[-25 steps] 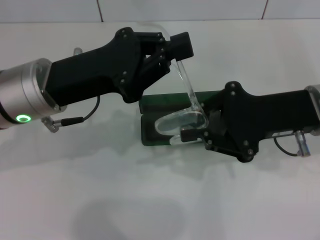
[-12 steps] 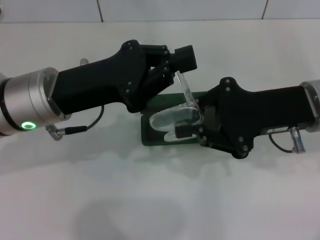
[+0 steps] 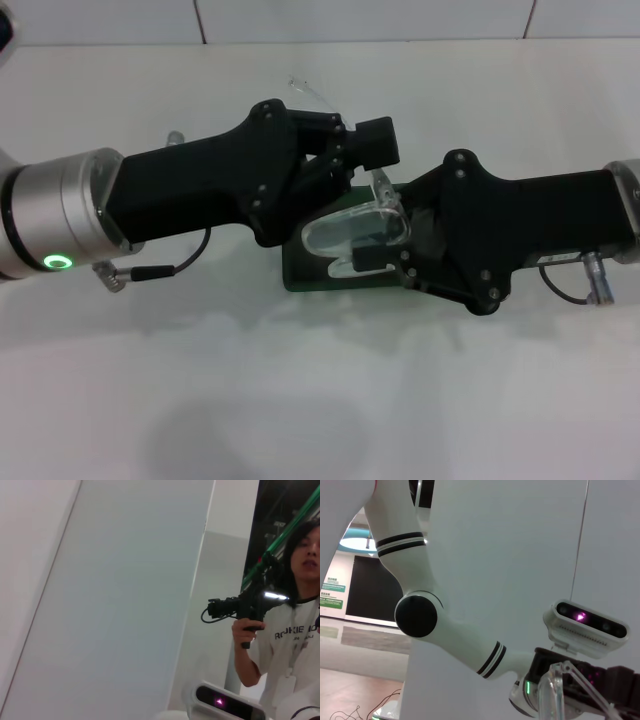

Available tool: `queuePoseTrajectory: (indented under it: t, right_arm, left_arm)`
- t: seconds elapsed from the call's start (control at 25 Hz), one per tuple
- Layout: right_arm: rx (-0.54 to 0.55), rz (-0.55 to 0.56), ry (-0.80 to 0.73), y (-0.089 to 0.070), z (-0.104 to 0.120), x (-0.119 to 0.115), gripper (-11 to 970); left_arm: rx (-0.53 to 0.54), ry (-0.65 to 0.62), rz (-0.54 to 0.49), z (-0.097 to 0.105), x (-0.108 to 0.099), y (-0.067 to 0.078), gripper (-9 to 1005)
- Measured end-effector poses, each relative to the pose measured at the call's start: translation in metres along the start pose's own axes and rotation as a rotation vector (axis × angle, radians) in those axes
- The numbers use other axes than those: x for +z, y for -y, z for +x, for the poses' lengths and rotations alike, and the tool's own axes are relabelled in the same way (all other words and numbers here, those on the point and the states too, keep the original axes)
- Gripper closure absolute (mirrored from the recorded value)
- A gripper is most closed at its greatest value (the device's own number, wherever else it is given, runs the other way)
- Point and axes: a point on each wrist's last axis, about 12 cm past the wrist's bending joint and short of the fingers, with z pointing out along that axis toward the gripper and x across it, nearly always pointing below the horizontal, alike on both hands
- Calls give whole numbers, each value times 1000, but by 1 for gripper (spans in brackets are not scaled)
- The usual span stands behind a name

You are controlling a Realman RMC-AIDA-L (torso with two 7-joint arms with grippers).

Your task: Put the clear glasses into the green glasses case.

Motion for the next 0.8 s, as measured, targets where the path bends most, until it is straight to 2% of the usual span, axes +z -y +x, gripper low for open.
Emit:
queuePoseTrajectory:
  t: [0.8]
  right_arm:
    - [6, 19, 26, -3, 4, -1, 838]
  left_arm:
    - [-15, -19, 43, 4, -1, 6, 970]
